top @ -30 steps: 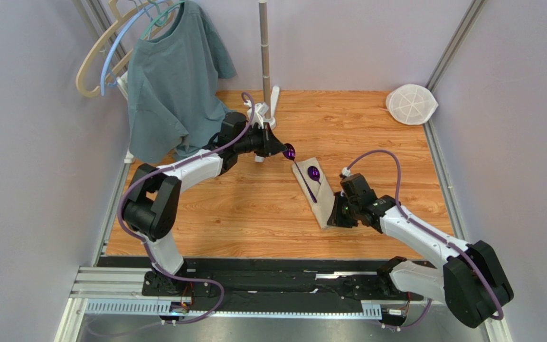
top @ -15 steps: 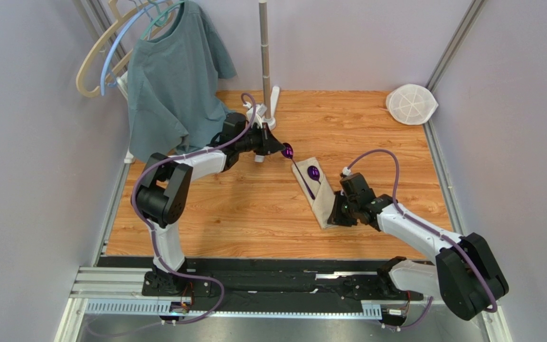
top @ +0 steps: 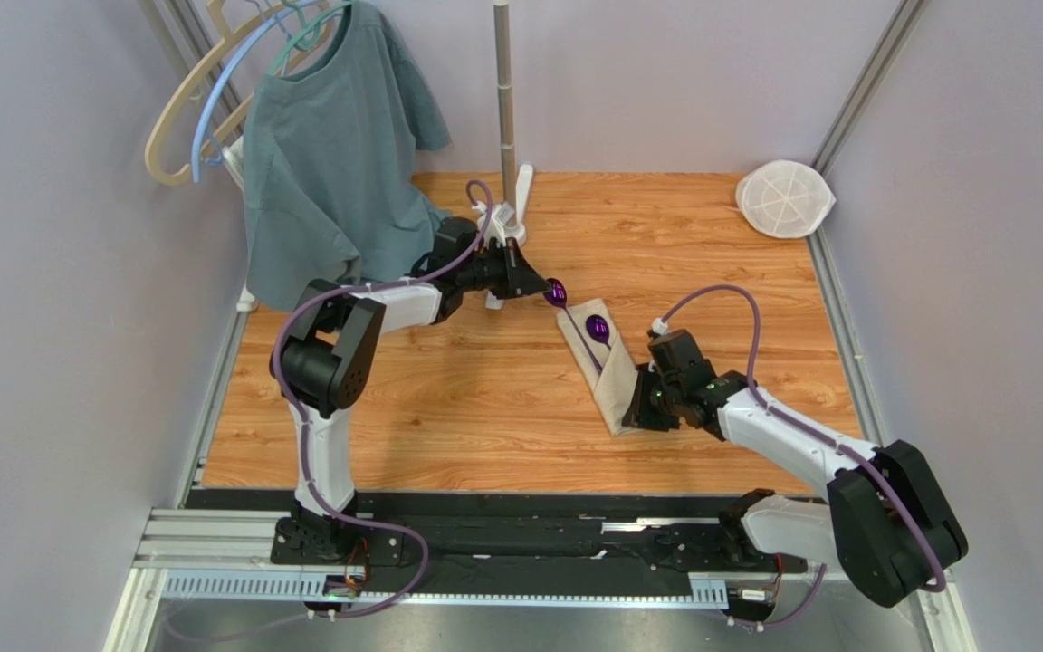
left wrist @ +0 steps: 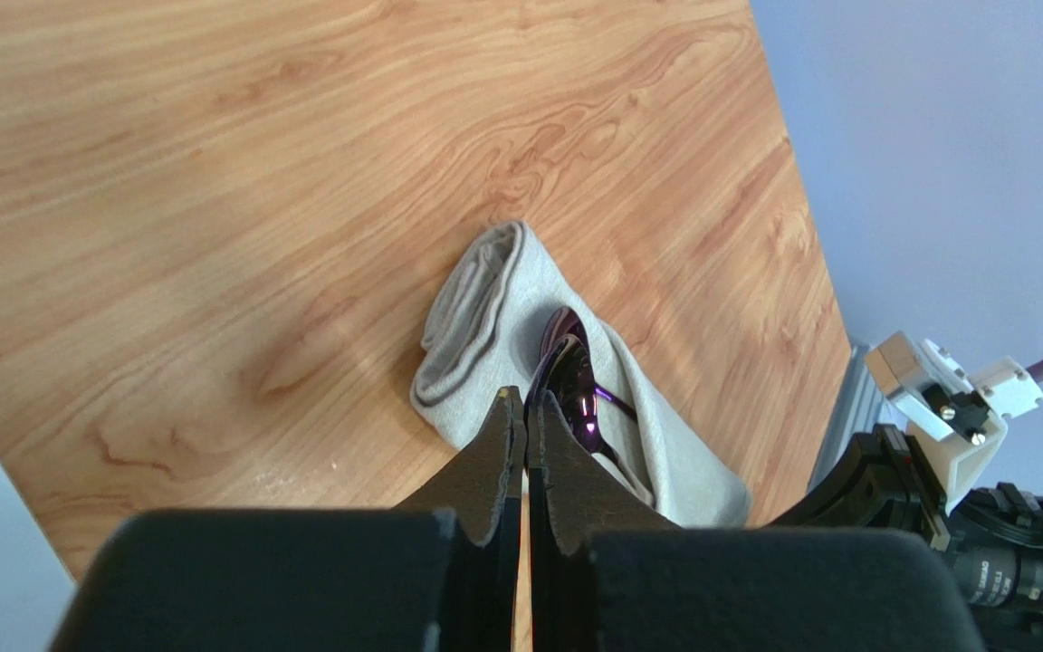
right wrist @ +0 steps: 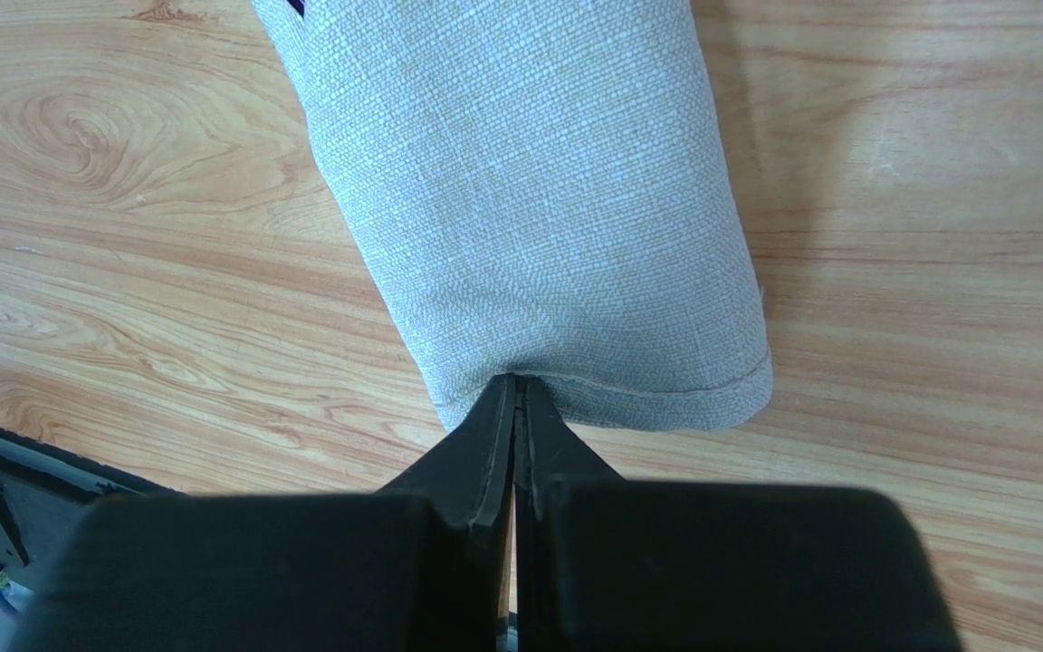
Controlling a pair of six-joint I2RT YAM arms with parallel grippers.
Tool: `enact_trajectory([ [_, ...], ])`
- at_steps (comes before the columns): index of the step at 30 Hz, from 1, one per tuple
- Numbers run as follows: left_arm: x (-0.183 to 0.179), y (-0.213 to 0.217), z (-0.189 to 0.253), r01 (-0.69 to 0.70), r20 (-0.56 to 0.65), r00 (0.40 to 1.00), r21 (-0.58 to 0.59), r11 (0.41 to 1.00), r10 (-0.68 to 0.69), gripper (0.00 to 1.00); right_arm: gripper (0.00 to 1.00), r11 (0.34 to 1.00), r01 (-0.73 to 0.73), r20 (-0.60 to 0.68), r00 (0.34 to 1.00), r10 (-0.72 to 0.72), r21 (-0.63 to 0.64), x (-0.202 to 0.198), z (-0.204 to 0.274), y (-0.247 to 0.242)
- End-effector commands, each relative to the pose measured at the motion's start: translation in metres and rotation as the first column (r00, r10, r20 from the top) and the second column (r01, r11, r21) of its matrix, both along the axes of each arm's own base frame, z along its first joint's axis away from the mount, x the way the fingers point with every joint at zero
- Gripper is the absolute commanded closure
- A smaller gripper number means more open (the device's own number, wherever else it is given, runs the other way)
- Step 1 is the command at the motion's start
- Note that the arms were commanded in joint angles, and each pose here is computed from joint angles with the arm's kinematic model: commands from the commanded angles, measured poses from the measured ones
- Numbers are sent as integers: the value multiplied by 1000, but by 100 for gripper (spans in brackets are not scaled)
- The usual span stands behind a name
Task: Fold the napkin into a case and place the utensils inside
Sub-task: Insert the spoon into the folded napkin.
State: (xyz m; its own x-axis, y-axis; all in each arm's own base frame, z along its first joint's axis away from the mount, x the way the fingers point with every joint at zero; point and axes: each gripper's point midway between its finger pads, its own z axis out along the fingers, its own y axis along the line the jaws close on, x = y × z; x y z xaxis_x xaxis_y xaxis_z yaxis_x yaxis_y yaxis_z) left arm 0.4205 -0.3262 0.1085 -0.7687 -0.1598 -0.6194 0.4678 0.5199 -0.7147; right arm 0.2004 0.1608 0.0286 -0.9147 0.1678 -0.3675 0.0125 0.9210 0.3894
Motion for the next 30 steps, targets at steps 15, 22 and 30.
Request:
enact_trajectory([
  [15,-56,-52,-37,133,-187,973,-40,990,-138,100,100,1000,7,10,1000,-7,11,3,-3,1],
  [22,-65,-62,-49,154,-230,961,-23,988,-156,100,100,1000,4,12,1000,-4,20,3,-3,3],
  [30,-65,-72,-50,183,-248,953,16,983,-174,100,100,1000,-1,8,1000,1,27,2,-3,4],
])
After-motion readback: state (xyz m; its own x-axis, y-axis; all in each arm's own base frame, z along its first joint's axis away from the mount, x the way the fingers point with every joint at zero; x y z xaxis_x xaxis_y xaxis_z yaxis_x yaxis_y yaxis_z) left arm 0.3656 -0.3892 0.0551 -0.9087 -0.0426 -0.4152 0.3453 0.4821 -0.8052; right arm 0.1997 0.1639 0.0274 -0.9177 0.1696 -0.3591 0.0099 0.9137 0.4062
